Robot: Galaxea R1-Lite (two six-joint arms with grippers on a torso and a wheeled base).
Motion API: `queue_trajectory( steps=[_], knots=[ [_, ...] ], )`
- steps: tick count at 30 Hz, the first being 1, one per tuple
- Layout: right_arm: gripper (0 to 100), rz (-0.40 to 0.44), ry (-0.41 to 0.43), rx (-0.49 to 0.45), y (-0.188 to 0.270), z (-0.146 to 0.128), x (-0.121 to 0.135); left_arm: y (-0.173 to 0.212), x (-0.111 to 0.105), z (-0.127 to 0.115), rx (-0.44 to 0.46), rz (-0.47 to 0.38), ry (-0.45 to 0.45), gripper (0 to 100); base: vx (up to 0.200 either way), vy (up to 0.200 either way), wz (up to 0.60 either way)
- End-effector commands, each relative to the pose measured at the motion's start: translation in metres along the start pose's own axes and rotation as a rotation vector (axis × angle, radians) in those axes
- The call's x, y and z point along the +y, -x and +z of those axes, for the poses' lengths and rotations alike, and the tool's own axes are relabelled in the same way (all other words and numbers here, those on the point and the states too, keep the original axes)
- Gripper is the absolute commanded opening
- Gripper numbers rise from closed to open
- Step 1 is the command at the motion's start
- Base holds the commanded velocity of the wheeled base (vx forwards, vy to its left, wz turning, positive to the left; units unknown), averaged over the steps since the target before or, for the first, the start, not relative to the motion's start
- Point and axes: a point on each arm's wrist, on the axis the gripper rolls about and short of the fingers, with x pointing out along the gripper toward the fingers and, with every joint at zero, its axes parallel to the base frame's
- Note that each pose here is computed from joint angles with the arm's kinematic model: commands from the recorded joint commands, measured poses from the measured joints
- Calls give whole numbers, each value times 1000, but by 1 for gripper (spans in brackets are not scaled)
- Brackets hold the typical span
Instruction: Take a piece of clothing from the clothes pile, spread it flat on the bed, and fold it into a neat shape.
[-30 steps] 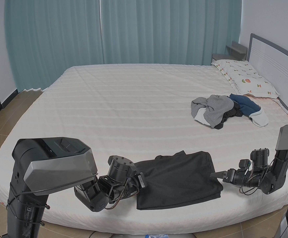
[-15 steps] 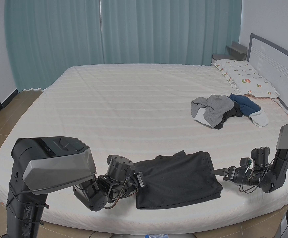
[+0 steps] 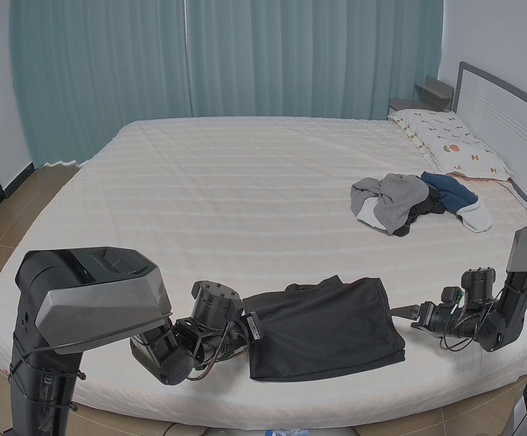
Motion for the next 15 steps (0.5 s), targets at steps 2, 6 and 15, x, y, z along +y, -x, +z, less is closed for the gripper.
queue_trajectory(
  steps=[2, 6, 15],
  knots=[
    [100, 1, -13, 0, -2, 1, -1, 2, 1, 3, -6, 3, 5, 0, 0, 200, 0],
    [100, 2, -13, -1, -2, 1, -1, 3, 2, 3, -6, 7, 6, 0, 0, 200, 0],
    [100, 9, -21, 6, -5, 0, 2, 4, 2, 2, -2, 11, 4, 0, 0, 200, 0]
  ],
)
